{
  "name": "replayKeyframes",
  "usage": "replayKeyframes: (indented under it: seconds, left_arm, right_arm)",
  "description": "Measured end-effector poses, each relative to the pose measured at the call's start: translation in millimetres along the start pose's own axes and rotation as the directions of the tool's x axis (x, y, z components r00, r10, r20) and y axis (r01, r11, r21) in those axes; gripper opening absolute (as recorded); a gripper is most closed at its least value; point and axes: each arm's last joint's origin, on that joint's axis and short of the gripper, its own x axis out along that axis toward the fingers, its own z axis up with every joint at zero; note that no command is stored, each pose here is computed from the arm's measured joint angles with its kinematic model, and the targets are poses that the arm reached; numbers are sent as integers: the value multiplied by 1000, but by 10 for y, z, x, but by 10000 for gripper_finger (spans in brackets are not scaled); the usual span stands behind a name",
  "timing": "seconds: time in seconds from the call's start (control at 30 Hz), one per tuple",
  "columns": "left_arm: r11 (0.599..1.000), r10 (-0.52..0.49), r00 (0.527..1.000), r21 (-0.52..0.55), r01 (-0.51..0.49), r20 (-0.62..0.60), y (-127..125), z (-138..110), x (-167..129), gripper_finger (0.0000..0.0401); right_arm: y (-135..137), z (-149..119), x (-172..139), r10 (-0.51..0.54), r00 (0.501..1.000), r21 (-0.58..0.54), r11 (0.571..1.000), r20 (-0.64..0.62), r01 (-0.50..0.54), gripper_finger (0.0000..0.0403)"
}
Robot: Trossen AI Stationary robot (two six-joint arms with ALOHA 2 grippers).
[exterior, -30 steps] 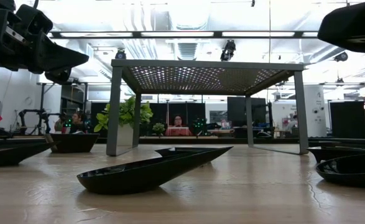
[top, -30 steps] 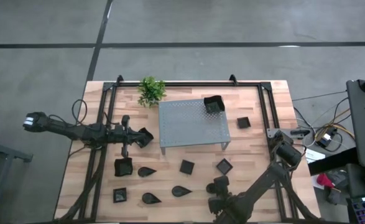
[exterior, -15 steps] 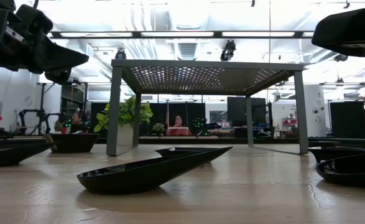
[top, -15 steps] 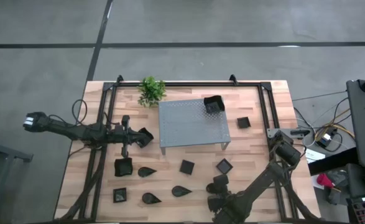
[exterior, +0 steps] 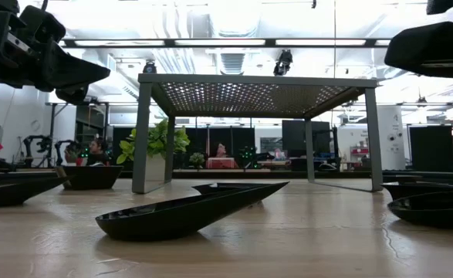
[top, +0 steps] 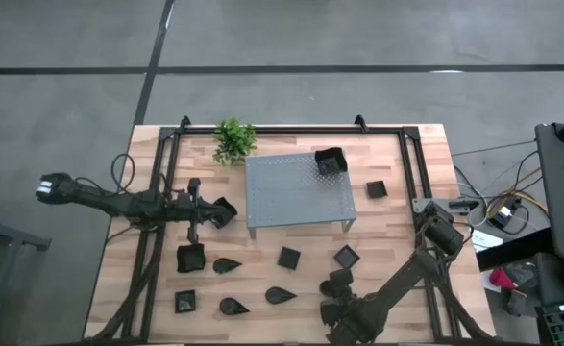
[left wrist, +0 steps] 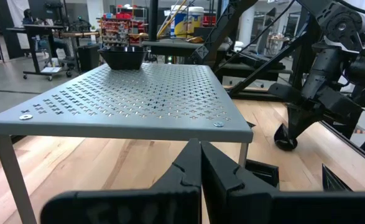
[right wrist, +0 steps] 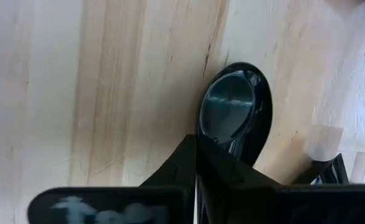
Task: Pick & Place Mini shaped plates
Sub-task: Put the black drop-shaped plate on the shelf
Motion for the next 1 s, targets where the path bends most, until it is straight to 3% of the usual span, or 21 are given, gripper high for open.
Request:
replayKeyframes:
  seconds: [0.3, 0.57, 0.77, 1.0]
  left_arm:
    - [1000, 0, 1000, 0, 0, 0, 0, 0, 0, 0]
    - [1000, 0, 1000, 0, 0, 0, 0, 0, 0, 0]
    - [1000, 0, 1000, 0, 0, -1, 0, -1, 0, 0]
    - [1000, 0, 1000, 0, 0, 0, 0, 0, 0, 0]
  right_arm:
    - [-37, 87, -179, -24, 999, 5, 1000, 40, 23, 8]
    - [-233, 167, -648, -156, 987, -34, 987, 35, 157, 8]
    - [-466, 214, -1000, -263, 963, -72, 961, 65, 267, 8]
    - [-931, 296, -1276, -271, 955, -43, 960, 123, 278, 8]
